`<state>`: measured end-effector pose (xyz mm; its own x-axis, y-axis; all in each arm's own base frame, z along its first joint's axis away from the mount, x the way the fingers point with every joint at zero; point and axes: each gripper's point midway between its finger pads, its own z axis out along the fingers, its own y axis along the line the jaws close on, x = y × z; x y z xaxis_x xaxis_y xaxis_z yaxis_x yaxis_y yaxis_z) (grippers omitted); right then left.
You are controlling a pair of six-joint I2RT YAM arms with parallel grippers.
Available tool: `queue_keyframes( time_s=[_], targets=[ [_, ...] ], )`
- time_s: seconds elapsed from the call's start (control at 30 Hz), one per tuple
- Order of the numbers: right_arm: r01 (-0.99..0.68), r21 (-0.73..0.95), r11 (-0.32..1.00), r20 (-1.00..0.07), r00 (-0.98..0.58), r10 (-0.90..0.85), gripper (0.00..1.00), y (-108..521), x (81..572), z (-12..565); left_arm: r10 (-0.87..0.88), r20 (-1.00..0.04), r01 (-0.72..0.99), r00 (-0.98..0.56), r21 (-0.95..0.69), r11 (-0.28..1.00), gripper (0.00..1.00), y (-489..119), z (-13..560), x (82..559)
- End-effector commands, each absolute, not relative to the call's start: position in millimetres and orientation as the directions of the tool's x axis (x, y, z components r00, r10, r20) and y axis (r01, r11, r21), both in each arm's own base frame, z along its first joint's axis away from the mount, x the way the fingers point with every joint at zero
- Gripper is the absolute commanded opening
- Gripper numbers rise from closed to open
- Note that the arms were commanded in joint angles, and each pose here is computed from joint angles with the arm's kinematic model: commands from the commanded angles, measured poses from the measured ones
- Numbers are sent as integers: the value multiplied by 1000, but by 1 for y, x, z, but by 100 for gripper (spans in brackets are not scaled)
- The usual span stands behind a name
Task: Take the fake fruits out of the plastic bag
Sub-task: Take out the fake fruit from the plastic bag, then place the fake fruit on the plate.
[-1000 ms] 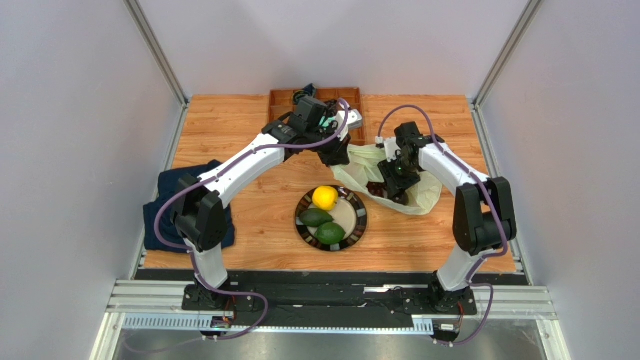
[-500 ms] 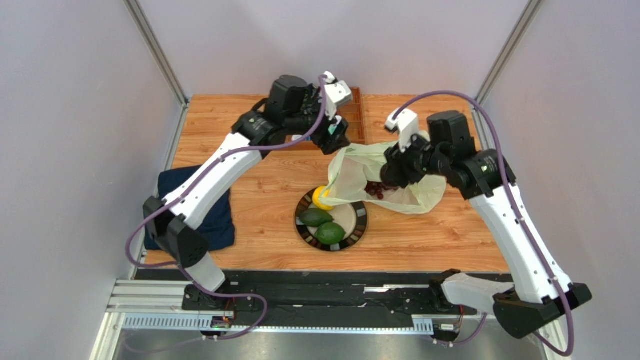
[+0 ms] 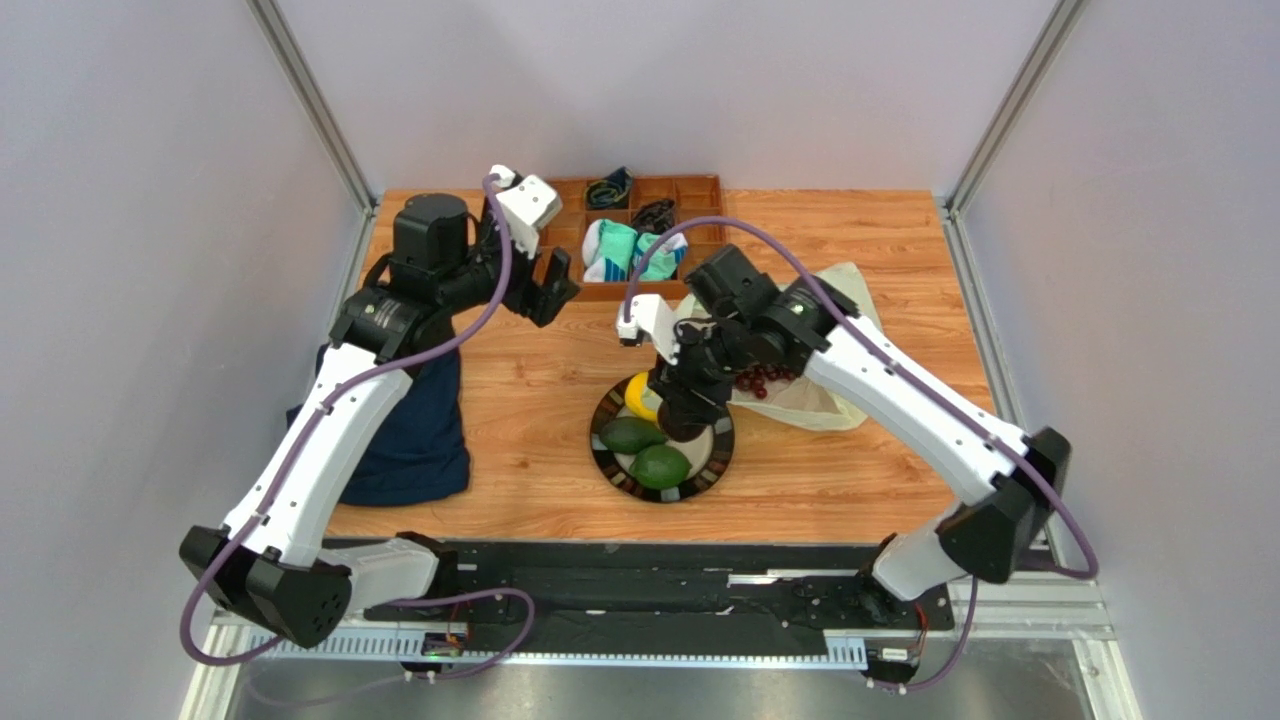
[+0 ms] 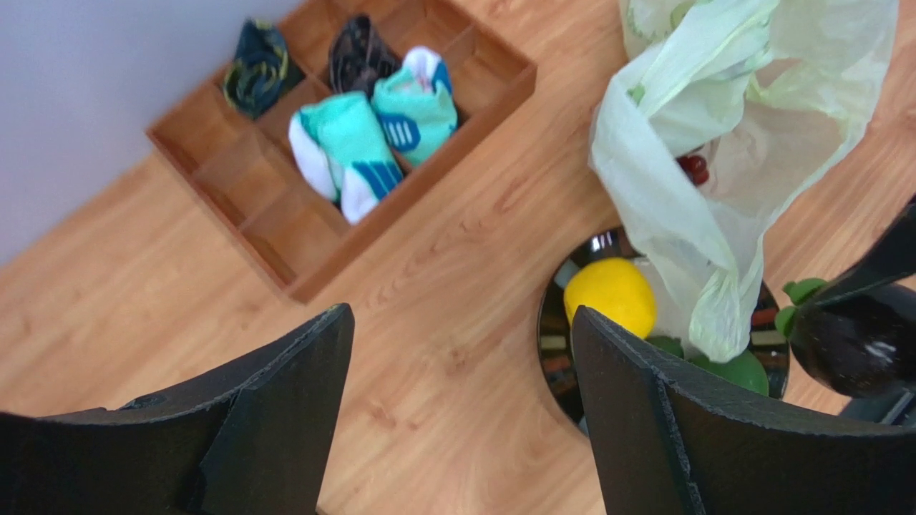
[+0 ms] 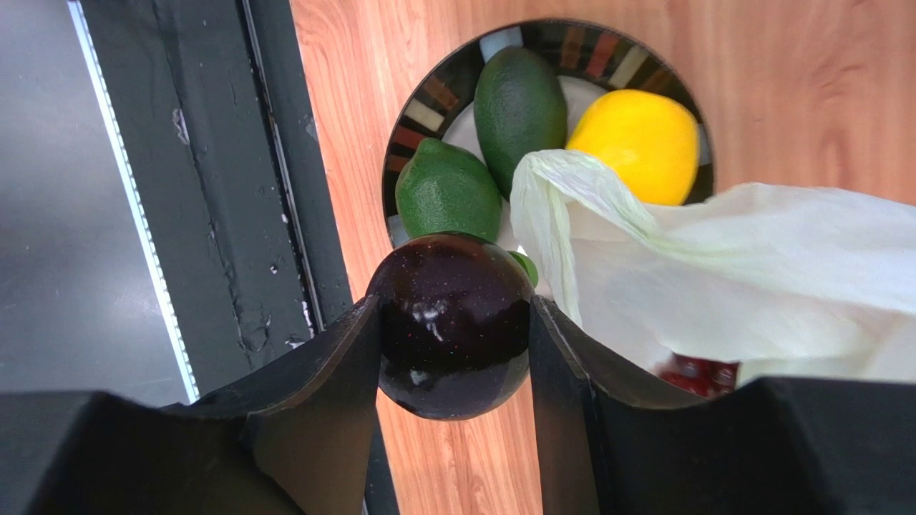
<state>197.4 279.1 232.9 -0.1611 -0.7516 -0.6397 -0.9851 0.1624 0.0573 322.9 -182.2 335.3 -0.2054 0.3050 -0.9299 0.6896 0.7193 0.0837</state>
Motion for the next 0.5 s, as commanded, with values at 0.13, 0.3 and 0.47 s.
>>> queue_keyframes(
  time_s=[0.13, 0.3, 0.47],
  targets=[
    [-987, 116, 114, -588, -160, -793, 37, 279, 191, 215, 232, -955, 673, -183, 50, 738, 81, -150, 348, 301],
    [-970, 85, 226, -472, -239, -849, 35, 266, 217, 167, 203, -960, 697, -194, 11, 717, 80, -149, 345, 293],
    [-941, 40, 336, -460, -316, -830, 34, 264, 265, 144, 208, -958, 723, -196, 2, 691, 80, -152, 345, 288]
  ],
)
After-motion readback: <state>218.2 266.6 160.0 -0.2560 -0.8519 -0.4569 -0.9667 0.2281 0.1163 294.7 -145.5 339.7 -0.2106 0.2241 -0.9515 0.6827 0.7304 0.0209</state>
